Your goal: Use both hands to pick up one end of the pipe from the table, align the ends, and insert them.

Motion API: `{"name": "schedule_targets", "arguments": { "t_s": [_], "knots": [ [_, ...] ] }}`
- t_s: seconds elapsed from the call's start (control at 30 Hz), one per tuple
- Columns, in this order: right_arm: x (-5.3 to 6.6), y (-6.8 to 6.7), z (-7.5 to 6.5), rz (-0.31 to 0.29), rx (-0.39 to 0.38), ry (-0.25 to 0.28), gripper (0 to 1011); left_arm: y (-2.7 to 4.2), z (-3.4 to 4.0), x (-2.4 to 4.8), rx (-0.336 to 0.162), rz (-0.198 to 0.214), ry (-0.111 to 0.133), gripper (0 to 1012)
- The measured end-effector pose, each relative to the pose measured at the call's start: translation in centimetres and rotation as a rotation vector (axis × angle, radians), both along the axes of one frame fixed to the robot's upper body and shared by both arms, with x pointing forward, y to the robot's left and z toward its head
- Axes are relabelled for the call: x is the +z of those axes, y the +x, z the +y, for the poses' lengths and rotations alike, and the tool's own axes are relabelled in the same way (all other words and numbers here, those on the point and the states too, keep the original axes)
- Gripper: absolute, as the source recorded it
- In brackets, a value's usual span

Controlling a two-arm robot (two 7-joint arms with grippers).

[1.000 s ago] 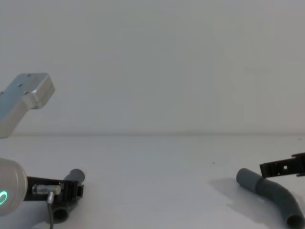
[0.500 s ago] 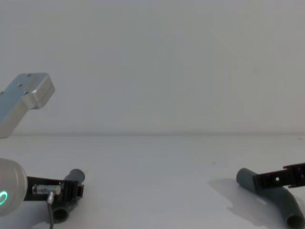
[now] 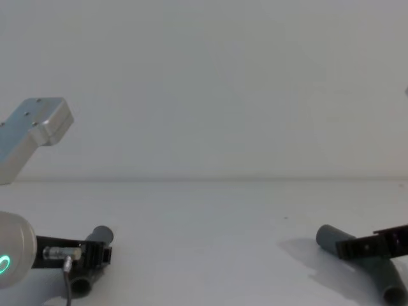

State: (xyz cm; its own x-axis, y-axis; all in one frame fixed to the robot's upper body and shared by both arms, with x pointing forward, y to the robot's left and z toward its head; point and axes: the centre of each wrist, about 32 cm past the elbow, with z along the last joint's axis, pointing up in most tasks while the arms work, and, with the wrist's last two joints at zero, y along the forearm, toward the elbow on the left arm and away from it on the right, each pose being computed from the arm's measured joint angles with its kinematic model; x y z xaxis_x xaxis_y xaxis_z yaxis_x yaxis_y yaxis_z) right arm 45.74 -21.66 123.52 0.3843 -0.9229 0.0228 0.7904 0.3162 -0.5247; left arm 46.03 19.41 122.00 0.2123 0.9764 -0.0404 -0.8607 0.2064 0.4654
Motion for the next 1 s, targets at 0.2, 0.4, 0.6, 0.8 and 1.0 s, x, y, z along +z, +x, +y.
{"name": "schedule_targets", "arguments": {
  "t_s": [0.2, 0.4, 0.6, 0.8, 1.0],
  "knots": [
    [-0.39, 0.26, -0.09, -0.004, 0.002, -0.016, 1001, 0.0, 0.0, 0.0, 0.0, 0.0, 0.0, 331],
    [-0.7, 0.44, -0.17, 0.002, 0.001, -0.024, 1001, 0.0, 0.0, 0.0, 0.0, 0.0, 0.0, 331],
    [-0.85, 0.53, -0.12, 0.012, 0.002, -0.023, 1000, 0.0, 0.0, 0.0, 0.0, 0.0, 0.0, 331],
    [-0.94, 0.59, -0.05, 0.021, 0.002, -0.019, 1001, 0.0, 0.0, 0.0, 0.0, 0.0, 0.0, 331],
    [-0.98, 0.63, -0.01, 0.026, 0.002, -0.016, 951, 0.0, 0.0, 0.0, 0.0, 0.0, 0.0, 331]
  ]
}}
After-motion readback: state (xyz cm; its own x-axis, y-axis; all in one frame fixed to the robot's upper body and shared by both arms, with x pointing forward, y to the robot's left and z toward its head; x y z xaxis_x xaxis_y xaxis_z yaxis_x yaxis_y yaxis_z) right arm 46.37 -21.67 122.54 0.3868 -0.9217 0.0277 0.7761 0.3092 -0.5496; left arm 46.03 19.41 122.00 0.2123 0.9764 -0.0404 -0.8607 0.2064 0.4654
